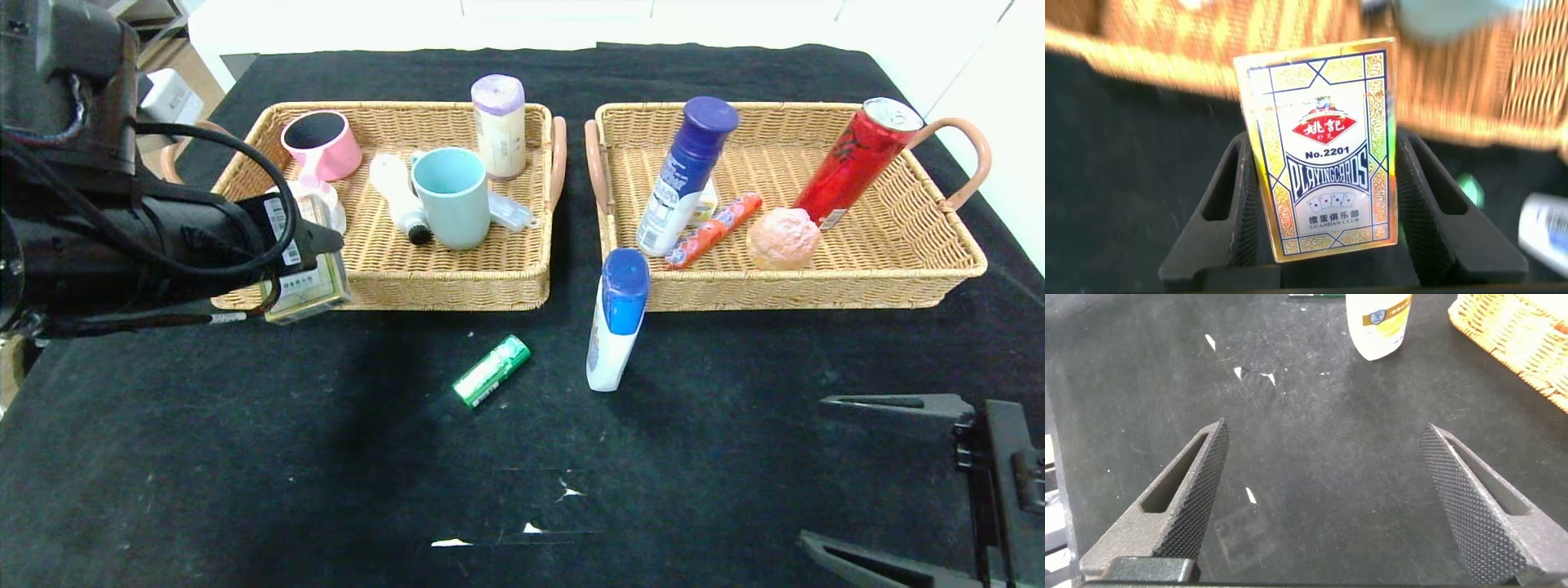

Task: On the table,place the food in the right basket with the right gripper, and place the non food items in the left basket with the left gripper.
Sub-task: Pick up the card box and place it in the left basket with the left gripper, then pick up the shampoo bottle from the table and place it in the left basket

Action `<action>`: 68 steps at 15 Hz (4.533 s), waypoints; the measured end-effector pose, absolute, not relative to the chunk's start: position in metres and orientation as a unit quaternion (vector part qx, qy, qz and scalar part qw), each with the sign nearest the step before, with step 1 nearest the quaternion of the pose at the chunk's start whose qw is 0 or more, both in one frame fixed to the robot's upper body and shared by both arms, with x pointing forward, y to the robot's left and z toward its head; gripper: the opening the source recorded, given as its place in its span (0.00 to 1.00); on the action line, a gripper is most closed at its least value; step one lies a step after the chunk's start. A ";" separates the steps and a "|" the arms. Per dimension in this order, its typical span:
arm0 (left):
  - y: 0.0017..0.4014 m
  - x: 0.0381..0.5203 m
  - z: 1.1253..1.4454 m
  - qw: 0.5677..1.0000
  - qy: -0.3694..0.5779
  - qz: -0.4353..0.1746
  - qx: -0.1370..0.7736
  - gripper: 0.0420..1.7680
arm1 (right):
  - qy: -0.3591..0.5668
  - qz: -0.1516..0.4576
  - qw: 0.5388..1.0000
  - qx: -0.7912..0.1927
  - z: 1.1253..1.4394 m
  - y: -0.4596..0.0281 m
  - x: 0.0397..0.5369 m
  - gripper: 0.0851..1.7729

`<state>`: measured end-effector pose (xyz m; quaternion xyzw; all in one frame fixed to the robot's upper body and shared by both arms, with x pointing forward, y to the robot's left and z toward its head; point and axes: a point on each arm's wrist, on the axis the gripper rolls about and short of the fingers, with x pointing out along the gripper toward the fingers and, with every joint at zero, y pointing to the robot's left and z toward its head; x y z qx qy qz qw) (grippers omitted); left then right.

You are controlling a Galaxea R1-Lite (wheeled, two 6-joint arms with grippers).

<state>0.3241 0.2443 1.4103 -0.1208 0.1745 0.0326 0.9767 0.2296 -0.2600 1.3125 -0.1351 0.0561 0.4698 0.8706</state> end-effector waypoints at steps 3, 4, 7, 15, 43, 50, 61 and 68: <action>0.250 0.344 1.421 0.985 0.120 0.038 -0.118 0.57 | 0.053 0.467 0.872 -0.135 1.314 -0.261 0.230 0.96; 0.251 0.351 1.422 0.987 0.108 0.040 -0.115 0.57 | 0.053 0.467 0.872 -0.135 1.314 -0.261 0.230 0.96; 0.250 0.375 1.428 0.989 0.086 0.047 -0.110 0.57 | 0.052 0.466 0.873 -0.136 1.314 -0.261 0.230 0.96; 0.253 0.430 1.415 0.988 0.092 0.075 -0.096 0.57 | 0.041 0.463 0.875 -0.136 1.316 -0.261 0.230 0.96; 0.234 0.351 1.391 0.985 0.155 -0.029 -0.069 0.95 | 0.038 0.453 0.880 -0.135 1.318 -0.265 0.230 0.96; 0.202 0.296 1.360 0.976 0.195 -0.093 -0.022 0.96 | 0.060 0.454 0.879 -0.133 1.311 -0.262 0.239 0.96; 0.134 0.234 1.318 0.955 0.200 -0.210 0.067 0.96 | 0.069 0.444 0.883 -0.131 1.310 -0.262 0.247 0.96; 0.091 0.253 1.316 0.969 0.138 -0.203 0.038 0.97 | 0.051 0.430 0.892 -0.132 1.316 -0.267 0.248 0.96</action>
